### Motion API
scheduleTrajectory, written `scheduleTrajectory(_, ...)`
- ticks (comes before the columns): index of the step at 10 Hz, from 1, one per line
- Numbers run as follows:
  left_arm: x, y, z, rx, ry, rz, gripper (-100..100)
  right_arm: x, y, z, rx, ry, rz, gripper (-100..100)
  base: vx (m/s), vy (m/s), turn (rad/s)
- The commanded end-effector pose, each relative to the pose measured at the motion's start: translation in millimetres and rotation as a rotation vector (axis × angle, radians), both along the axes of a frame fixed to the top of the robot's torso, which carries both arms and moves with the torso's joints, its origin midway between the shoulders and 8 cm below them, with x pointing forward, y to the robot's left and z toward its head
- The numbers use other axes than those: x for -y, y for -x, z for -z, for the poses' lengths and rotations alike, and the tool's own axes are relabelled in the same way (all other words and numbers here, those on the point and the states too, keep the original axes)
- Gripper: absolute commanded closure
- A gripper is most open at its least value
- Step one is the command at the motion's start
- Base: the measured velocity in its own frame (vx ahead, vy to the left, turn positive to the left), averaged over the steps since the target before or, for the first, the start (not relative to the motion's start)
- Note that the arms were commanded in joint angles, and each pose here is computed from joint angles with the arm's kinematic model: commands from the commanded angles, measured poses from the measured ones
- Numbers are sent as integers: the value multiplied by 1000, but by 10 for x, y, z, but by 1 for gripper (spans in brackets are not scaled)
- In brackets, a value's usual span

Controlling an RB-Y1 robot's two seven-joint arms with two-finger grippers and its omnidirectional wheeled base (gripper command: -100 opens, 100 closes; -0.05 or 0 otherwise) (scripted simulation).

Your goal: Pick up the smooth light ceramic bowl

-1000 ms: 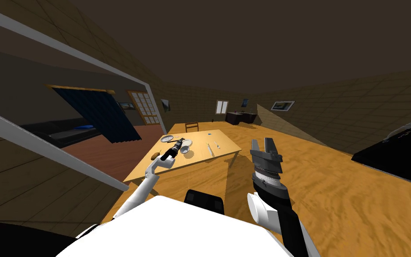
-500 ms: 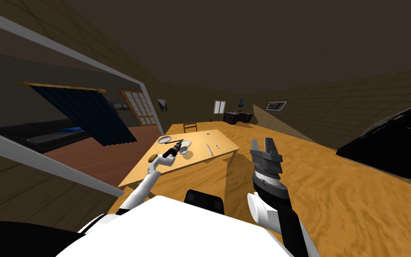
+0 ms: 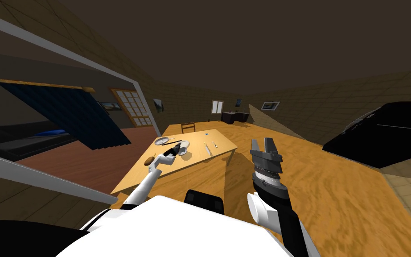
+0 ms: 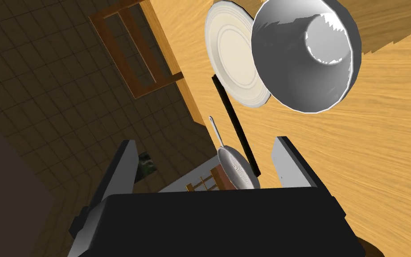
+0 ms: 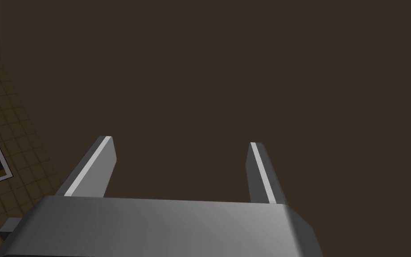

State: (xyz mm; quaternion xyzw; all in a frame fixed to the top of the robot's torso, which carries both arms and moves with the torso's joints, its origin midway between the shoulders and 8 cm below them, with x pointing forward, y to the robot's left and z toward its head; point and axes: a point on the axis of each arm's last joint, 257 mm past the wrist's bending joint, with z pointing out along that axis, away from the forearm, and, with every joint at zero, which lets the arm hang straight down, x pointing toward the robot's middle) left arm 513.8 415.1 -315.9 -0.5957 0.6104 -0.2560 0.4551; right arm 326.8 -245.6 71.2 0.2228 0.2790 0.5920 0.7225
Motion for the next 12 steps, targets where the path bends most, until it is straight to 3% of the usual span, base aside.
scheduleTrajectory(1,-53,35,149,-38,21,-21,-100,0,0,0,0,0,0,0,12,31,-39)
scheduleTrajectory(2,-104,76,284,-78,53,-49,-100,0,0,0,0,0,0,0,11,25,-85)
scheduleTrajectory(3,-110,86,307,-82,54,-50,-100,0,0,0,0,0,0,0,9,20,-47)
scheduleTrajectory(6,-227,282,751,-204,152,-135,-100,0,0,0,0,0,0,0,28,37,-128)
scheduleTrajectory(7,-228,289,762,-207,153,-136,-100,0,0,0,0,0,0,0,25,34,-23)
scheduleTrajectory(12,-270,695,1372,-377,297,-258,-100,0,0,0,0,0,0,0,43,45,-100)
